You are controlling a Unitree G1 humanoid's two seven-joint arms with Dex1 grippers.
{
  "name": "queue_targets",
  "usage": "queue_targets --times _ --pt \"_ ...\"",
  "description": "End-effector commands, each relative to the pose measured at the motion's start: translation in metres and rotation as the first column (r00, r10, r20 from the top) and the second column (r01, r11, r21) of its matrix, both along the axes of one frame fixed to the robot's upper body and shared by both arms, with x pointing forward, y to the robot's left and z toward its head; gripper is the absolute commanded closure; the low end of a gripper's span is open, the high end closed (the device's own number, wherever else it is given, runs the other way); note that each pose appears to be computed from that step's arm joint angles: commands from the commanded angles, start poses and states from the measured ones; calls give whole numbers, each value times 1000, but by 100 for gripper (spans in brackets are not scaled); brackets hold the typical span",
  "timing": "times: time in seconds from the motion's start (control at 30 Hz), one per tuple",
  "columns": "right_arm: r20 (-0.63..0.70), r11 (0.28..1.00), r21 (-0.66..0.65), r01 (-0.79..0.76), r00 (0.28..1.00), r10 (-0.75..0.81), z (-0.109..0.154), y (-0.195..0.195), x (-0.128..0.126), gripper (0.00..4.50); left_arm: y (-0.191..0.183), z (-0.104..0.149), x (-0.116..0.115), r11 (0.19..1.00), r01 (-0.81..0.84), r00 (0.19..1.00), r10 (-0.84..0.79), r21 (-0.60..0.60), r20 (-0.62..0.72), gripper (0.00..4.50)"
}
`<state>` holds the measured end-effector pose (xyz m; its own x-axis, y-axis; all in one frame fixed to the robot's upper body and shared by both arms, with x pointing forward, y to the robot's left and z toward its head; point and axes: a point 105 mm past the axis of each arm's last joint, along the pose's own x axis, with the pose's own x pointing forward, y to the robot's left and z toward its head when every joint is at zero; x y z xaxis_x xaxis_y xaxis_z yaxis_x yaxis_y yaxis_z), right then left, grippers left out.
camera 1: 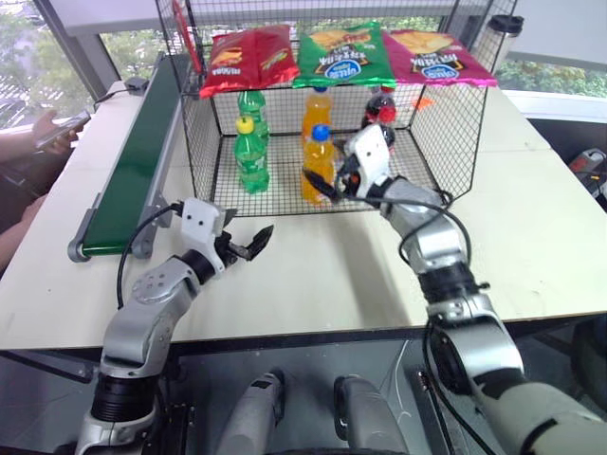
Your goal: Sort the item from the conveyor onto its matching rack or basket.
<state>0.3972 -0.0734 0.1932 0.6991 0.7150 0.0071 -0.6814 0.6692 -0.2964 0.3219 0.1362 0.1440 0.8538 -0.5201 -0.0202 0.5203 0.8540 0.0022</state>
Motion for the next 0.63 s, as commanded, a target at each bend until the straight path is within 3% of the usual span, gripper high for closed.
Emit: queue_targets --times 0.03,0.3,0.63 --pt "-31 994 -16 -110 994 109 6 0 -36 8 0 6 -6 1000 15 999 -15 6 40 0" --pt "-216 996 -24 -89 973 82 -31 -18 -66 8 -3 -10 -15 999 40 999 -39 35 -11 0" --pt "-277 995 -52 -88 958 70 -50 -22 -75 8 -5 -19 -20 998 59 998 -58 39 -28 0"
